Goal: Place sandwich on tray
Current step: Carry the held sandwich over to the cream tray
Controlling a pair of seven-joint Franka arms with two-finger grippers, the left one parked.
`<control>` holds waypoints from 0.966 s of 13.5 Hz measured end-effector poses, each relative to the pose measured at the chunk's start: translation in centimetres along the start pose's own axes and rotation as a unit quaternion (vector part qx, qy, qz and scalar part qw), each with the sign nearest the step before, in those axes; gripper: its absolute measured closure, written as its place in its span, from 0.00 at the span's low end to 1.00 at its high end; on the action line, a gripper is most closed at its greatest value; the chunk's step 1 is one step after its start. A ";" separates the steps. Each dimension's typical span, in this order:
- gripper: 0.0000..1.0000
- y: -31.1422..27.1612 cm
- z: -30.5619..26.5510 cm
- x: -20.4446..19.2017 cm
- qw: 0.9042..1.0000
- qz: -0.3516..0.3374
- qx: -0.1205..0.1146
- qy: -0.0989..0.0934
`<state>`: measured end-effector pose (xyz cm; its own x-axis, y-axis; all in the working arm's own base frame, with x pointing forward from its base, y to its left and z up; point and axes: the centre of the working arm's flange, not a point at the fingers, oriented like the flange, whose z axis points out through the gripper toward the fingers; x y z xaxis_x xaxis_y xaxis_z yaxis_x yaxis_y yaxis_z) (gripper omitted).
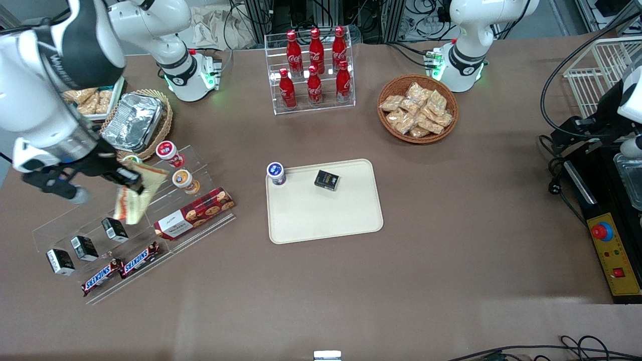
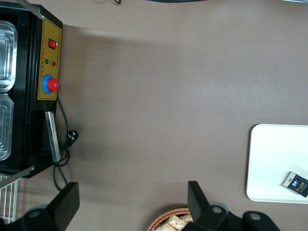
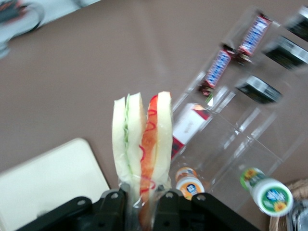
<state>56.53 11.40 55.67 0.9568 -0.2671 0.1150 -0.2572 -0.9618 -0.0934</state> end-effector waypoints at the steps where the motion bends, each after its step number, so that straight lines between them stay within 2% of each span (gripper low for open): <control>1: 0.81 -2.2 0.3 -0.4 0.998 -0.059 0.008 0.013; 3: 0.81 -7.2 1.6 -2.1 0.985 -0.167 0.021 0.029; 5: 0.81 -12.0 4.0 -4.8 0.967 -0.255 0.022 0.017; 6: 0.81 -13.7 5.7 -5.7 0.952 -0.304 0.019 0.008; 9: 0.81 -17.7 11.4 -6.7 0.896 -0.445 0.016 -0.002; 13: 0.81 -22.8 19.6 -7.5 0.810 -0.586 0.017 0.010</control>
<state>57.87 36.50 37.55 0.5389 0.8270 0.1604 0.8304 -0.5535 0.0639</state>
